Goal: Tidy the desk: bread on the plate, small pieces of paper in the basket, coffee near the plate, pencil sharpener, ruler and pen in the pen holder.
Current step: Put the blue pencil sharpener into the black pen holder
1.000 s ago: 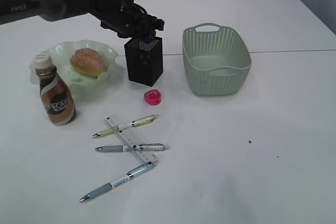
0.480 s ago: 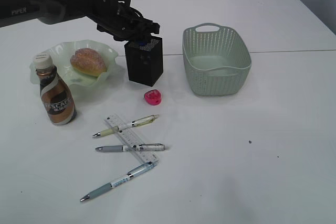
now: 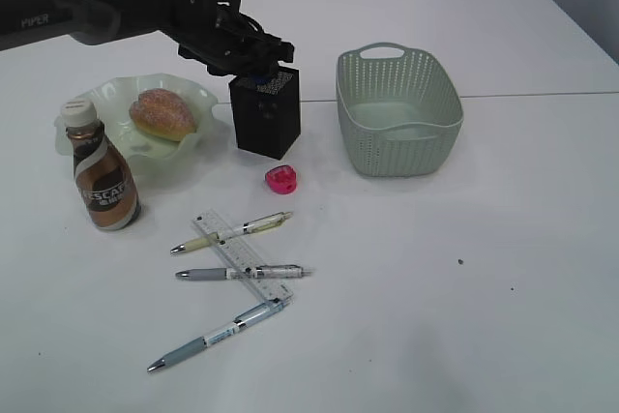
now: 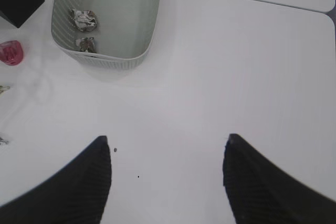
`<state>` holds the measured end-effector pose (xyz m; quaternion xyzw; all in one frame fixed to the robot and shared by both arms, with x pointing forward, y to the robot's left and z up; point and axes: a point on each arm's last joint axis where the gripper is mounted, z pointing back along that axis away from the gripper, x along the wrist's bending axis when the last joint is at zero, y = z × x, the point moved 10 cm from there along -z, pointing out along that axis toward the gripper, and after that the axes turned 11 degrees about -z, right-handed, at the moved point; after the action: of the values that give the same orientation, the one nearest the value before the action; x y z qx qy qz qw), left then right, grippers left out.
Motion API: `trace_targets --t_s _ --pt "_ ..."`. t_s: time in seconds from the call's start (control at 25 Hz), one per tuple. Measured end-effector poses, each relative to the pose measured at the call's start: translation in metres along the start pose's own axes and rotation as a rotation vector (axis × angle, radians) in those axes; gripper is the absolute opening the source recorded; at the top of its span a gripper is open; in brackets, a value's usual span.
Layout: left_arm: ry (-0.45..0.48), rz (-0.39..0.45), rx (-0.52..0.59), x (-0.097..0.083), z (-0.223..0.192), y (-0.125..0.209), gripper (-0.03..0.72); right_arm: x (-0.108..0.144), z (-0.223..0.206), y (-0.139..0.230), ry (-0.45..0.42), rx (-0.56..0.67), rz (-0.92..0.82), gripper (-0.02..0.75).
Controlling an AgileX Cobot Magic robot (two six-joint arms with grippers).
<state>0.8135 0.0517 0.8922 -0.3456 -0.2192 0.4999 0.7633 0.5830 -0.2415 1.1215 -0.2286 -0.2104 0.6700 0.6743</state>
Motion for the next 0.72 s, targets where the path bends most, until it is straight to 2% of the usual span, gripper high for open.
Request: trace_targets --t_s 0.32,0.56,0.72 --pt "0.0 0.0 -0.004 0.0 0.0 -0.0007 0.394 -0.001 0.0 -0.0003 0.005 -0.001 0.002 0.491" --pt "0.0 0.0 -0.002 0.0 0.0 -0.0003 0.4 -0.001 0.0 -0.0003 0.005 -0.001 0.002 0.491" --pt "0.003 0.0 0.061 -0.0005 0.0042 0.0059 0.4 -0.0013 0.0 -0.0004 0.007 -0.002 0.002 0.491"
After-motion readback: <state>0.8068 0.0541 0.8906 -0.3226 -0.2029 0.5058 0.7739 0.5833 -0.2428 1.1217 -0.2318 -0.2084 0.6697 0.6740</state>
